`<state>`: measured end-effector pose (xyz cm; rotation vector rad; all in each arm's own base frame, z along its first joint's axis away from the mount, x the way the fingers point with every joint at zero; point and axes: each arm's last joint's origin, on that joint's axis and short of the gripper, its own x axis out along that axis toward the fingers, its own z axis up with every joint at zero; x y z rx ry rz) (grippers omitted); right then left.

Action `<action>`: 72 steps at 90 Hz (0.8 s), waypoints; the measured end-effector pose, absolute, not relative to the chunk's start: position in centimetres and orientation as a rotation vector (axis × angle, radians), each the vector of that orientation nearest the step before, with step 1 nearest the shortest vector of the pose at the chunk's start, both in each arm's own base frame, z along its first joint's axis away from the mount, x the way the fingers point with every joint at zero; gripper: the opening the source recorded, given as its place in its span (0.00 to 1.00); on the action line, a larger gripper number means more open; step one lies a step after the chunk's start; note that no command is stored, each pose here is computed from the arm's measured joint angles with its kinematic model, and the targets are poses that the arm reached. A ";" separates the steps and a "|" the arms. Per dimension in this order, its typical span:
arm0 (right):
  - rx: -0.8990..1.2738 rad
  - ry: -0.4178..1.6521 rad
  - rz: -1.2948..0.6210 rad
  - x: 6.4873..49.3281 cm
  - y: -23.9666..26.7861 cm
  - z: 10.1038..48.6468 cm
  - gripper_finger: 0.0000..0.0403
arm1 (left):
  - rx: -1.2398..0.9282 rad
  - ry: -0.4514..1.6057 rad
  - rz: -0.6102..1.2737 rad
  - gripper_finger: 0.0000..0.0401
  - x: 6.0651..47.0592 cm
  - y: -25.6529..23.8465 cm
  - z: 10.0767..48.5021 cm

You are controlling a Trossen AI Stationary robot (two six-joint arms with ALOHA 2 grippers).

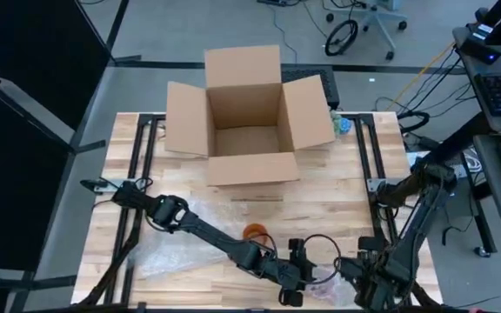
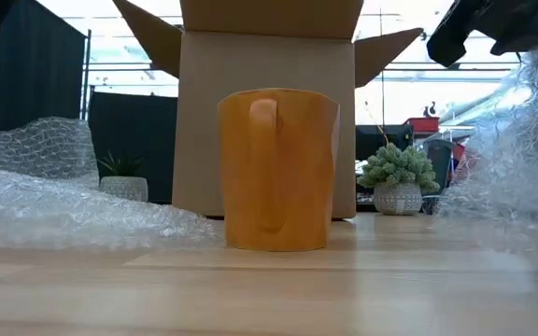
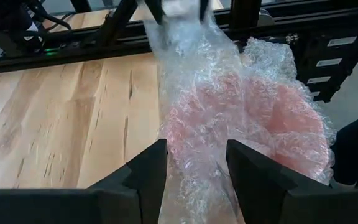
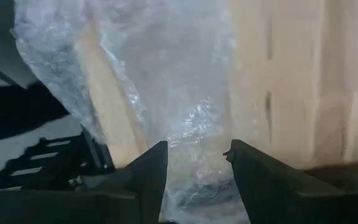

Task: Wrap mug
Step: Wrap the pink mug with the transparent bubble wrap

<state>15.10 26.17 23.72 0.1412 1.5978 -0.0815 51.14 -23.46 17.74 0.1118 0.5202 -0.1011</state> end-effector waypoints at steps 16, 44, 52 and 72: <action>0.091 1.612 -0.069 15.8 27.5 21.4 0.27 | 0.110 0.515 -0.102 0.38 51.2 -23.5 17.8; 0.193 1.426 0.058 16.6 27.9 23.4 0.01 | 0.109 0.510 -0.108 0.38 51.2 -23.5 17.8; 0.212 1.336 0.066 16.7 27.7 24.4 0.00 | 0.111 0.510 -0.108 0.38 51.2 -23.5 17.8; 0.200 1.146 0.035 18.5 27.3 24.9 0.00 | 0.110 0.510 -0.110 0.38 51.2 -23.5 17.8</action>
